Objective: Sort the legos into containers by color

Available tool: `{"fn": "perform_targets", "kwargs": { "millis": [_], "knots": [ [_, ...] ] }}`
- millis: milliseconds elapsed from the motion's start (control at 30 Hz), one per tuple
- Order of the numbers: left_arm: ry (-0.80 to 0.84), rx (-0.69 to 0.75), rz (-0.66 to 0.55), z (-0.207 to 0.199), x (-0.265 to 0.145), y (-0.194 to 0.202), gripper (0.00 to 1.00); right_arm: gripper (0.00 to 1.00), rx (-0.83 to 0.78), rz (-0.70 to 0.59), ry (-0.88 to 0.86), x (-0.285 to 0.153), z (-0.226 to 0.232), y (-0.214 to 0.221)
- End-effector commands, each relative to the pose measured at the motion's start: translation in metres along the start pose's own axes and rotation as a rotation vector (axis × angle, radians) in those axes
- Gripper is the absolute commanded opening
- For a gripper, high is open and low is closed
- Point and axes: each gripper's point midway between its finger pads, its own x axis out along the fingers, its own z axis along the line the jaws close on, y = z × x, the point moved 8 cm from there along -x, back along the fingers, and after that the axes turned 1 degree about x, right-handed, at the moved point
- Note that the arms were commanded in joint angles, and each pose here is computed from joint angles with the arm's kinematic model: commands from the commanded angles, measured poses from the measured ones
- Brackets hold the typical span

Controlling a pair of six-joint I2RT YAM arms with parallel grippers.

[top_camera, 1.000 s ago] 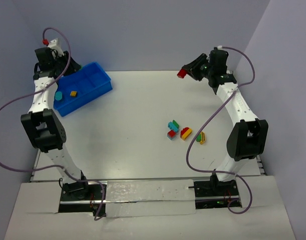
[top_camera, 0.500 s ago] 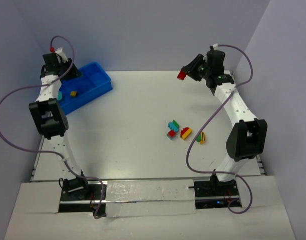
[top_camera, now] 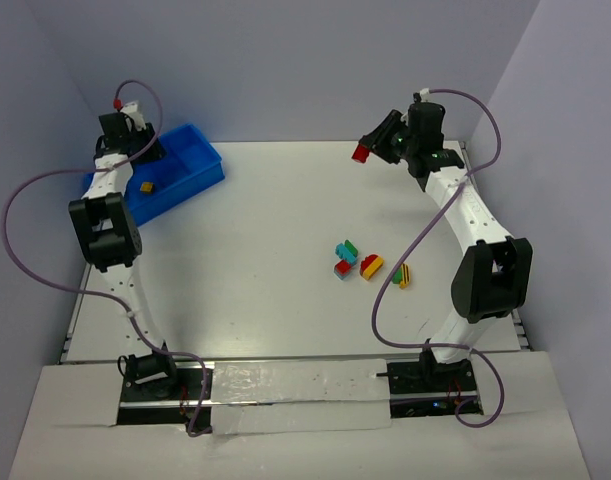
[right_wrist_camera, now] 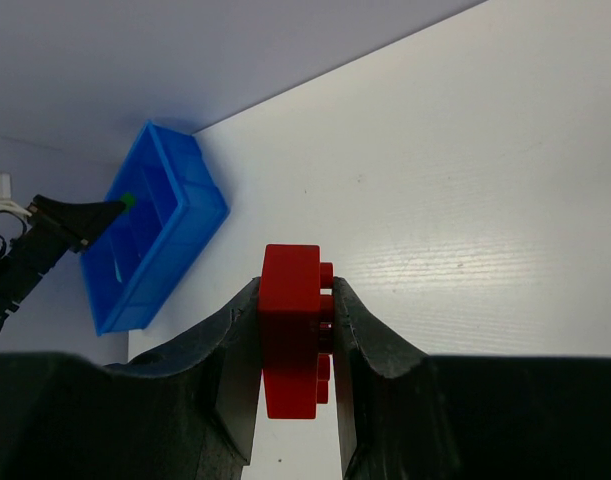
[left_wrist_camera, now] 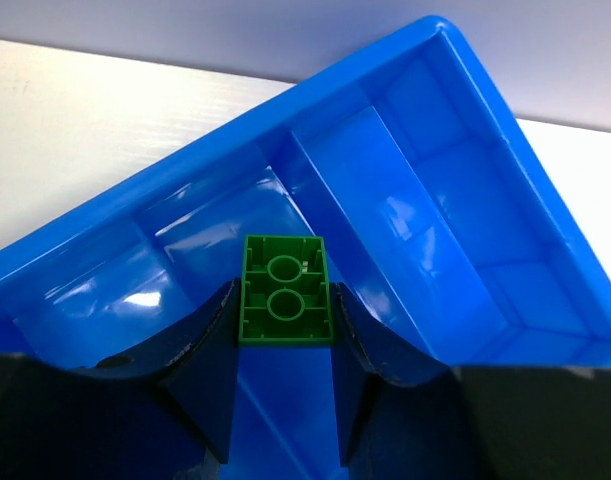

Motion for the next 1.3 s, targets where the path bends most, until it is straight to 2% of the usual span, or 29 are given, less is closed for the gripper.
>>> {"fn": "perform_targets", "kwargs": {
  "millis": [0,467,600,733,900,967,1000,1067,1200,1267],
  "knots": [
    [-0.018,0.092,-0.121,-0.01,0.008,-0.027,0.27,0.0,-0.036,-0.043,-0.014,-0.006,0.007,-0.005],
    [-0.117,0.144,-0.15,-0.008,0.02,-0.027,0.56,0.0,-0.034,-0.037,-0.013,-0.003,0.006,-0.004],
    [-0.137,0.15,-0.172,-0.008,0.015,-0.036,0.67,0.0,-0.035,-0.027,-0.024,-0.002,0.006,-0.001],
    [-0.101,0.154,-0.235,-0.018,-0.006,-0.064,0.7,0.0,-0.059,-0.014,-0.054,-0.002,0.012,0.002],
    [0.142,0.137,-0.347,-0.047,-0.058,-0.103,0.72,0.0,-0.166,0.003,-0.117,-0.002,0.03,0.011],
    [0.36,0.157,-0.367,-0.073,-0.095,-0.119,0.73,0.0,-0.215,0.03,-0.178,0.001,0.043,0.022],
    [0.415,0.163,-0.367,-0.08,-0.108,-0.123,0.73,0.0,-0.226,0.037,-0.202,0.002,0.048,0.024],
    [0.575,0.174,-0.323,-0.098,-0.141,-0.121,0.74,0.0,-0.253,0.055,-0.295,0.005,0.065,0.03],
    [0.734,0.098,-0.203,-0.118,-0.181,-0.101,0.74,0.0,-0.333,0.075,-0.405,0.01,0.089,0.041],
    [0.806,-0.022,-0.092,-0.127,-0.198,-0.079,0.74,0.0,-0.386,0.073,-0.49,0.01,0.107,0.05]
  ]
}}
